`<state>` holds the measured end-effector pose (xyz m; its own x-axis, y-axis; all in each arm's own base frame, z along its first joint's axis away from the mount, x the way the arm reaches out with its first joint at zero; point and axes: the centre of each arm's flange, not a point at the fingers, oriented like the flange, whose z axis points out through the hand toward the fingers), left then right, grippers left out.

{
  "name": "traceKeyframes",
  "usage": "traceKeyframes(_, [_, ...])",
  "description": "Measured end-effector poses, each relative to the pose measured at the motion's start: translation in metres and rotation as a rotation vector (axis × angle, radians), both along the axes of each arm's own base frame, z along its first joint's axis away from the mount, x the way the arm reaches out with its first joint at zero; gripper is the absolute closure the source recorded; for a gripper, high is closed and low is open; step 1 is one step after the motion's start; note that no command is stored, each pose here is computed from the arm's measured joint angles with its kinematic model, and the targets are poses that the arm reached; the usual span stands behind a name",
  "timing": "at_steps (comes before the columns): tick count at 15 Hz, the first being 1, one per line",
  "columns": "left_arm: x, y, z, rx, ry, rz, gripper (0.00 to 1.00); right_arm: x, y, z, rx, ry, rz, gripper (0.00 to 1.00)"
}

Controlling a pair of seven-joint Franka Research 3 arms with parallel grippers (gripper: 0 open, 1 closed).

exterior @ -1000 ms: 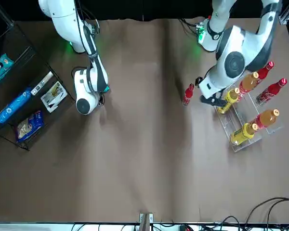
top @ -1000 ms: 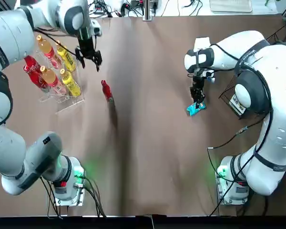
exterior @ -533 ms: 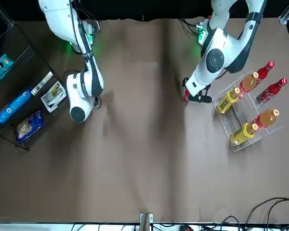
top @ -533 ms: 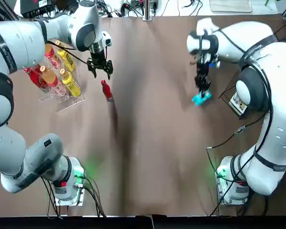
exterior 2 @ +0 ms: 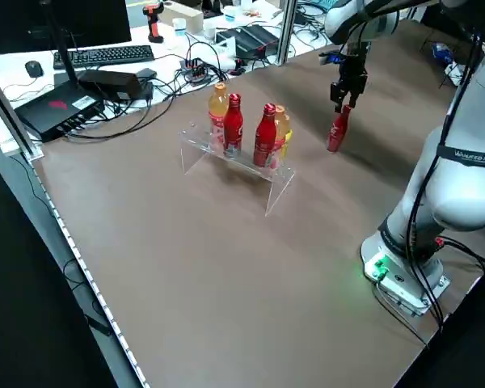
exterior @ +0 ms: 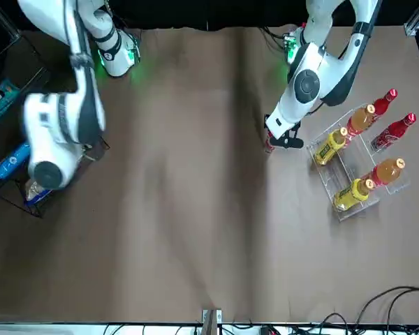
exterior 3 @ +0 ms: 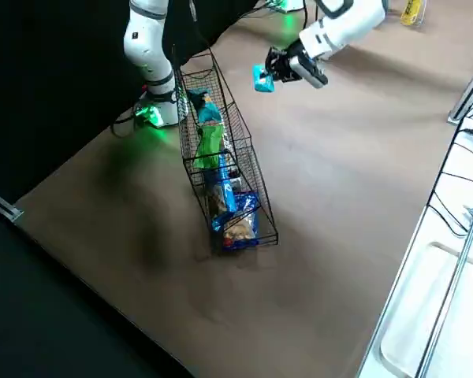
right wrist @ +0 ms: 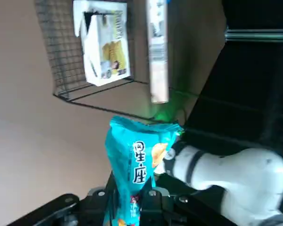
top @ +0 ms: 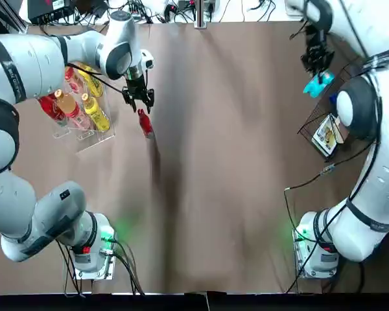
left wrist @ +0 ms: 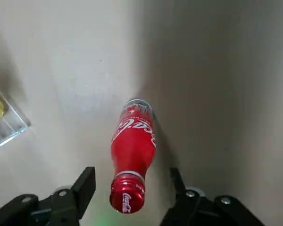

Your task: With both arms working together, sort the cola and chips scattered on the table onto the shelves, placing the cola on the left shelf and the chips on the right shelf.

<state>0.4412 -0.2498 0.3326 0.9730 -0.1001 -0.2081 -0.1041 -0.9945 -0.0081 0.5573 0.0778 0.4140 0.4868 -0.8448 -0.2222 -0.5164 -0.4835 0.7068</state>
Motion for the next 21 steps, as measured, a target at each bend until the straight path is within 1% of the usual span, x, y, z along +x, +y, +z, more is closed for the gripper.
traceKeyframes(1, [-0.004, 0.002, -0.006, 0.007, 0.012, 0.000, 0.34, -0.001, -0.022, 0.043, 0.037, -0.015, 0.003, 0.78])
traceKeyframes(2, [-0.006, 0.002, -0.008, 0.010, 0.017, 0.001, 0.34, -0.005, -0.030, 0.062, 0.052, -0.015, 0.020, 0.78])
traceKeyframes(3, [-0.007, 0.003, -0.009, 0.012, 0.019, 0.002, 0.40, -0.011, -0.038, 0.079, 0.058, -0.004, 0.040, 0.78])
traceKeyframes(6, [-0.010, 0.004, -0.014, 0.019, 0.028, 0.010, 0.43, -0.023, -0.054, 0.119, 0.064, 0.034, 0.071, 0.78])
traceKeyframes(7, [-0.011, 0.005, -0.015, 0.021, 0.031, 0.012, 0.46, -0.025, -0.059, 0.129, 0.068, 0.039, 0.076, 0.78])
traceKeyframes(8, [-0.011, 0.005, -0.016, 0.023, 0.032, 0.014, 0.46, -0.026, -0.064, 0.138, 0.072, 0.040, 0.082, 0.78])
traceKeyframes(9, [-0.012, 0.004, -0.016, 0.024, 0.032, 0.018, 0.49, -0.027, -0.070, 0.145, 0.070, 0.039, 0.086, 0.78])
traceKeyframes(11, [-0.014, 0.001, -0.016, 0.027, 0.030, 0.028, 0.68, -0.028, -0.084, 0.153, 0.055, 0.042, 0.099, 0.78])
traceKeyframes(13, [-0.015, -0.001, -0.015, 0.032, 0.027, 0.045, 0.67, -0.031, -0.102, 0.164, 0.066, 0.035, 0.106, 0.79])
traceKeyframes(17, [-0.011, -0.002, -0.012, 0.027, 0.010, 0.073, 0.68, -0.041, -0.145, 0.179, 0.110, -0.019, 0.082, 0.81])
traceKeyframes(19, [0.000, -0.004, 0.002, 0.017, -0.019, 0.110, 0.68, -0.043, -0.162, 0.176, 0.124, -0.026, 0.069, 0.81])
traceKeyframes(21, [0.016, -0.006, 0.031, 0.020, -0.030, 0.136, 0.68, -0.045, -0.177, 0.168, 0.131, -0.016, 0.049, 0.81])
